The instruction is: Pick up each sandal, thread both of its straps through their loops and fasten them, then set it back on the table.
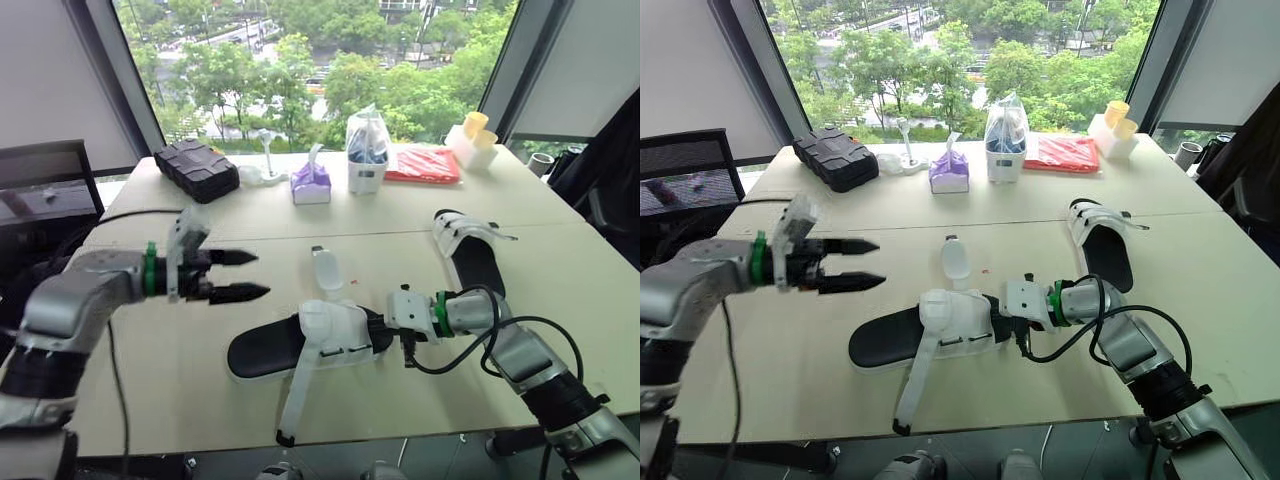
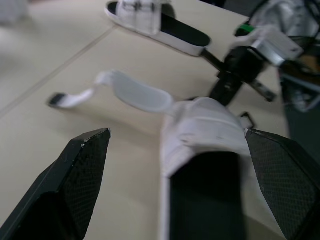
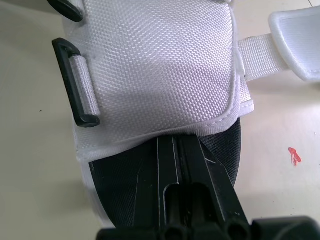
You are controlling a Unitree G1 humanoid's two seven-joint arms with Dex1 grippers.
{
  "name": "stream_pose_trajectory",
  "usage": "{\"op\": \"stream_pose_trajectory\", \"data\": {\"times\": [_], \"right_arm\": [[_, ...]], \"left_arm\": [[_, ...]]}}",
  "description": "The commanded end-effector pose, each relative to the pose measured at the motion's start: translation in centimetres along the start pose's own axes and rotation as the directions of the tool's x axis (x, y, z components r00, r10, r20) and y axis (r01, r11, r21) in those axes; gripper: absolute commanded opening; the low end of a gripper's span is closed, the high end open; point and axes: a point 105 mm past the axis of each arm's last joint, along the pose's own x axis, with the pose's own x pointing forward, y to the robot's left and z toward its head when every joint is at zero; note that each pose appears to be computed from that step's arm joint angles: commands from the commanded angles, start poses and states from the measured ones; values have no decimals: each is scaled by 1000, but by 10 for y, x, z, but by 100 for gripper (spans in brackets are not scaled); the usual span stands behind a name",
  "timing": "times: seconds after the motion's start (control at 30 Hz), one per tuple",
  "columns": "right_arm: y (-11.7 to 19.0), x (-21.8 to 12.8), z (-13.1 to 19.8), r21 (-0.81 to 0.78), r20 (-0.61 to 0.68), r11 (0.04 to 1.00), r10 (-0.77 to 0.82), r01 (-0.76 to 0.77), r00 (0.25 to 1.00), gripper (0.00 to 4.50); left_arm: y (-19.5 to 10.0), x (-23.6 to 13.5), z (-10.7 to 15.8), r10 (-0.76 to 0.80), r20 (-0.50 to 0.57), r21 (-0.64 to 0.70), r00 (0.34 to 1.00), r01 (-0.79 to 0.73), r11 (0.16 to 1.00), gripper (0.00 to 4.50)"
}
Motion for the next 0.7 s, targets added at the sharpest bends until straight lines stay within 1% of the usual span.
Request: {"op": "stream_pose_trajectory", "data": {"times": [0.03,0.1,0.17,0.37,0.5,0.57,0.7], "right_arm": [[1,-3,6,25,10,1000,-4,4,1000,0],[8,-2,16,44,44,999,10,-12,999,0],[16,1,21,57,56,998,26,-29,998,0],[31,11,30,81,72,996,43,-49,996,0],[35,11,34,86,78,994,54,-60,996,0],[34,11,33,85,69,995,44,-50,997,0],[33,11,31,88,62,995,35,-41,997,0]], "left_arm": [[-26,-8,-6,-60,-30,-52,998,59,997,446],[-51,-7,-29,-151,-115,-101,982,140,985,446],[-59,-5,-41,-167,-160,-95,973,153,984,446],[-69,3,-49,-193,-173,-102,966,177,979,446],[-67,5,-55,-196,-185,-129,963,174,976,446],[-68,4,-61,-209,-210,-152,955,180,972,446],[-74,4,-77,-221,-220,-243,950,166,956,446]]}}
